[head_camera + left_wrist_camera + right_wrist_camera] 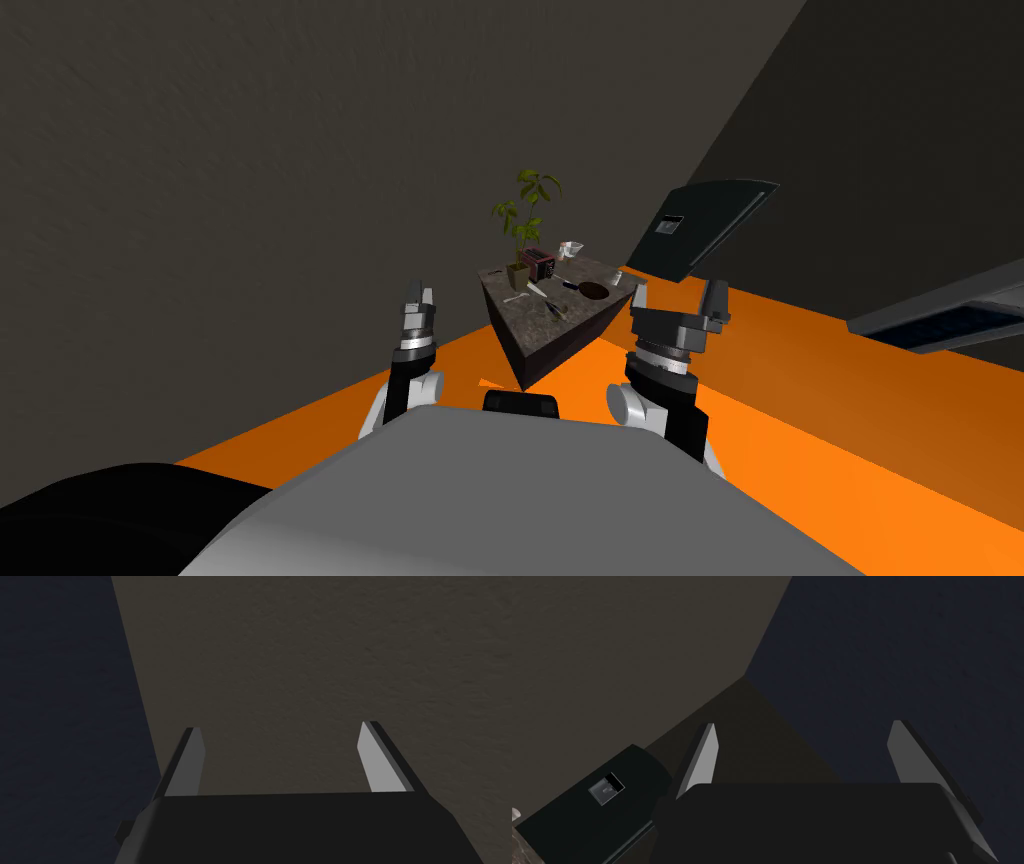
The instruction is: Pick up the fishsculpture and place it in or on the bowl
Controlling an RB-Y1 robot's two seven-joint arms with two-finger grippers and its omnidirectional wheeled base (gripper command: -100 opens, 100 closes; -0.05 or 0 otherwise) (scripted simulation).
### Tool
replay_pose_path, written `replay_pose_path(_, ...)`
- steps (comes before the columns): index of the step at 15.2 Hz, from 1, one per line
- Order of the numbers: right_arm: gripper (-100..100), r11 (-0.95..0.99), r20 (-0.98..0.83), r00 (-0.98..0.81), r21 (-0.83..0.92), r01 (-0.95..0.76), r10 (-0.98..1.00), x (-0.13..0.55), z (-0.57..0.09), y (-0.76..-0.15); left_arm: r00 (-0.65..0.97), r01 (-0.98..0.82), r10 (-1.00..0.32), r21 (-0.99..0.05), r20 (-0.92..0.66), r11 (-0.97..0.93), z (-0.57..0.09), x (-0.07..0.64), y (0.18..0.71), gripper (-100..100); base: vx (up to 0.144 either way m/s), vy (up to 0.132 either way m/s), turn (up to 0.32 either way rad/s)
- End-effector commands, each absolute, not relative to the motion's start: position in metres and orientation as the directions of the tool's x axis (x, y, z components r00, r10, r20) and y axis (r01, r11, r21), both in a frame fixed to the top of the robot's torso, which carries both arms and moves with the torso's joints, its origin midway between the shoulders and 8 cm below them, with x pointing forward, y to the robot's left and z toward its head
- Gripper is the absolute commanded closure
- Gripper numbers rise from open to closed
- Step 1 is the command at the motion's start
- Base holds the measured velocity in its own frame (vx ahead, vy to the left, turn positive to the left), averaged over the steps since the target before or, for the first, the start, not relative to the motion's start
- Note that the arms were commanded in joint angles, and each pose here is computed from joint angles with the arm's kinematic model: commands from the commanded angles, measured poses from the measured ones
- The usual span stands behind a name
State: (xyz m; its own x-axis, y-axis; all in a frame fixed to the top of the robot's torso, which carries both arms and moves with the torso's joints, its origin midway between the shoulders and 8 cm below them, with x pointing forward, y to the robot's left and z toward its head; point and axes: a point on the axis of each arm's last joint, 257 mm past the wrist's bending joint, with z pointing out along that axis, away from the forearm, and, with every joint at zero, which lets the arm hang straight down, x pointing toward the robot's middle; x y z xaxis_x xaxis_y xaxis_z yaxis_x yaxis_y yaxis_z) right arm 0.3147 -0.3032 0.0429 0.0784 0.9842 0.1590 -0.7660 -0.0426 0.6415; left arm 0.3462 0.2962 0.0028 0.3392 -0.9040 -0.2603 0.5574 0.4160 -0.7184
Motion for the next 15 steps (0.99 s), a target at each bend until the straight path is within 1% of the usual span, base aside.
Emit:
replay_pose_path(1, -100, -0.016, 0.102, 0.068, 0.655, -0.755, 0.992, 0.318, 0.041, -0.297, 0.339, 0.557, -0.904, -0.718, -0.26, 0.416, 0.003, 0.346, 0.296, 0, -0.011, 0.005, 0.016)
replay_pose_path(2, -100, -0.015, 0.098, 0.065, 0.656, -0.755, 0.993, 0.318, 0.041, -0.297, 0.339, 0.557, -0.904, -0.718, -0.26, 0.416, 0.003, 0.346, 0.296, 0, -0.017, 0.007, 0.023)
replay_pose_path(6, -100, 0.041, -0.001, 0.055, 0.676, -0.736, 0.998, 0.323, 0.037, -0.288, 0.339, 0.558, -0.904, -0.718, -0.26, 0.416, 0.003, 0.346, 0.296, 0, -0.025, 0.013, 0.028)
replay_pose_path(7, -100, 0.076, -0.05, 0.057, 0.684, -0.726, 0.997, 0.326, 0.033, -0.284, 0.339, 0.558, -0.904, -0.718, -0.26, 0.416, 0.003, 0.346, 0.296, 0, -0.033, 0.018, 0.04)
replay_pose_path(8, -100, 0.078, -0.056, 0.054, 0.684, -0.725, 0.997, 0.326, 0.033, -0.284, 0.339, 0.558, -0.904, -0.718, -0.26, 0.416, 0.003, 0.346, 0.296, 0, -0.036, 0.021, 0.035)
replay_pose_path(9, -100, 0.118, -0.111, 0.057, 0.691, -0.714, 0.992, 0.329, 0.028, -0.28, 0.339, 0.558, -0.904, -0.718, -0.26, 0.416, 0.003, 0.346, 0.296, 0, -0.044, 0.026, 0.047)
replay_pose_path(10, -100, 0.119, -0.115, 0.054, 0.691, -0.713, 0.992, 0.329, 0.028, -0.28, 0.339, 0.558, -0.904, -0.718, -0.26, 0.416, 0.003, 0.346, 0.296, 0, -0.042, 0.021, 0.038)
replay_pose_path(11, -100, 0.165, -0.174, 0.059, 0.694, -0.701, 0.983, 0.333, 0.022, -0.277, 0.339, 0.558, -0.904, -0.718, -0.26, 0.416, 0.003, 0.346, 0.296, 0, -0.045, 0.024, 0.057)
replay_pose_path(12, -100, 0.166, -0.177, 0.057, 0.694, -0.701, 0.983, 0.333, 0.022, -0.276, 0.339, 0.558, -0.904, -0.718, -0.26, 0.416, 0.003, 0.346, 0.296, 0, -0.04, 0.025, 0.044)
replay_pose_path(13, -100, 0.216, -0.239, 0.063, 0.694, -0.687, 0.969, 0.337, 0.015, -0.274, 0.339, 0.558, -0.904, -0.718, -0.26, 0.416, 0.003, 0.346, 0.296, 0, -0.038, 0.03, 0.049)
replay_pose_path(14, -100, 0.216, -0.241, 0.062, 0.694, -0.687, 0.969, 0.337, 0.015, -0.274, 0.339, 0.558, -0.904, -0.718, -0.26, 0.416, 0.003, 0.346, 0.296, 0, -0.041, 0.028, 0.043)
replay_pose_path(15, -100, 0.271, -0.307, 0.068, 0.689, -0.673, 0.949, 0.341, 0.007, -0.271, 0.339, 0.558, -0.904, -0.718, -0.26, 0.416, 0.003, 0.346, 0.296, 0, -0.054, 0.03, 0.065)
